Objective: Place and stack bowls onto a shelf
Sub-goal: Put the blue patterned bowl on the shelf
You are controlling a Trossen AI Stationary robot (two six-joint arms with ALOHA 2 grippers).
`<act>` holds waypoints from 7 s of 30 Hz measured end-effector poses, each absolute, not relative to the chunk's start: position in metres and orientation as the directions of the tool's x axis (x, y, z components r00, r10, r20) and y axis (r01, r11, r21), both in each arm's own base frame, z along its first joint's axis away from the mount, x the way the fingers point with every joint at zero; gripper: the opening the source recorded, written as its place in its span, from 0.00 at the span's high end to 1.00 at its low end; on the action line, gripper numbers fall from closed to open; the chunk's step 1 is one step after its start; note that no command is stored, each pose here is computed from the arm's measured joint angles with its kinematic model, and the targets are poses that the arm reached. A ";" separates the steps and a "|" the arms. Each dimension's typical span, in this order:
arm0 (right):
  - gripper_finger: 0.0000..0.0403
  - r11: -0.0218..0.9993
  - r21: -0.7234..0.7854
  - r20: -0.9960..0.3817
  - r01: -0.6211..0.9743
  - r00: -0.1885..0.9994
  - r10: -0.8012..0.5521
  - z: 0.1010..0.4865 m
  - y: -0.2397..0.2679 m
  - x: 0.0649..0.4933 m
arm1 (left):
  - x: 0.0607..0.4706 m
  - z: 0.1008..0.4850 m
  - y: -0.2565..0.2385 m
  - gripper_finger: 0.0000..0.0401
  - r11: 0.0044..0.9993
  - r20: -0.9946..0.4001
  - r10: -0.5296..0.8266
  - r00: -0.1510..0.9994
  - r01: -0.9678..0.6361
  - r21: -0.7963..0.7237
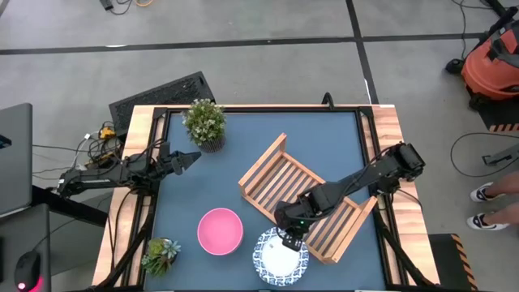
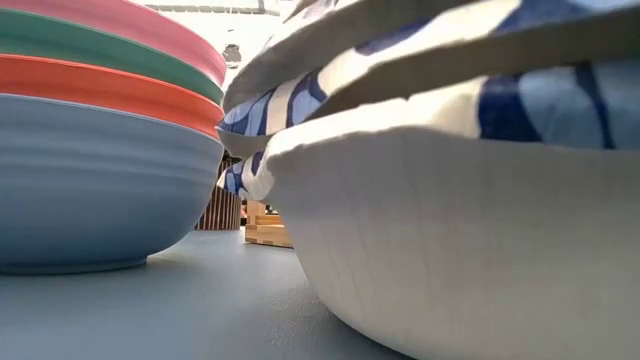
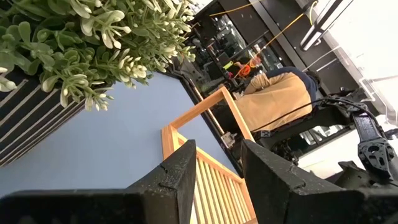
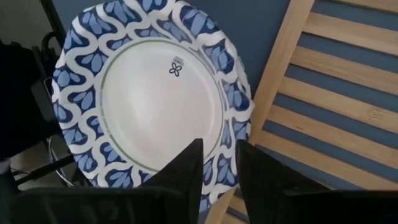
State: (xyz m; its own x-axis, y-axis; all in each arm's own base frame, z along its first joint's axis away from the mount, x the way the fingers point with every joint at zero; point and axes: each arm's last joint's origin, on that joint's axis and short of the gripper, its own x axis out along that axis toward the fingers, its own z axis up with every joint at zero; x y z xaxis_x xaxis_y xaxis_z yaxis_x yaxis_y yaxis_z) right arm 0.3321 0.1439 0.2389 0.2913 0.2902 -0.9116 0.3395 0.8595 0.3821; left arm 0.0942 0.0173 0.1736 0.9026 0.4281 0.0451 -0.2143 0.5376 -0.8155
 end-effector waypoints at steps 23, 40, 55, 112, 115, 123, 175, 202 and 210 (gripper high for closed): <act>0.51 0.946 0.203 -0.853 -0.252 0.429 0.297 0.245 0.117 0.355 | 0.094 0.174 0.017 0.72 0.564 0.045 0.432 0.901 -0.232 -0.792; 0.51 0.879 0.056 -0.788 -0.473 0.519 0.329 0.248 0.121 0.366 | 0.094 0.174 0.017 0.72 0.561 0.045 0.433 0.900 -0.230 -0.795; 0.51 0.809 -0.026 -0.858 -0.587 0.428 0.283 0.233 0.146 0.400 | 0.095 0.173 0.017 0.72 0.547 0.032 0.430 0.902 -0.232 -0.805; 0.51 0.661 0.019 -0.843 -0.750 0.343 0.413 0.208 0.153 0.429 | 0.098 0.169 0.016 0.72 0.548 -0.008 0.380 0.925 -0.232 -0.804; 0.53 0.669 0.016 -0.855 -0.743 0.337 0.395 0.206 0.152 0.428 | 0.098 0.169 0.016 0.72 0.548 -0.009 0.379 0.925 -0.232 -0.804; 0.64 0.683 0.021 -0.858 -0.730 0.338 0.388 0.206 0.152 0.428 | 0.098 0.169 0.016 0.72 0.548 -0.008 0.379 0.925 -0.232 -0.803; 0.95 0.873 0.260 -0.864 -0.414 0.304 0.402 0.274 0.121 0.422 | 0.098 0.169 0.016 0.72 0.547 -0.008 0.377 0.926 -0.230 -0.805; 0.95 0.949 0.260 -0.869 -0.176 0.387 0.310 0.382 0.038 0.376 | 0.098 0.169 0.016 0.72 0.546 -0.008 0.378 0.926 -0.230 -0.806; 0.95 0.969 0.172 -0.884 0.176 0.461 0.074 0.416 -0.013 0.337 | 0.098 0.169 0.016 0.72 0.545 -0.008 0.381 0.925 -0.231 -0.806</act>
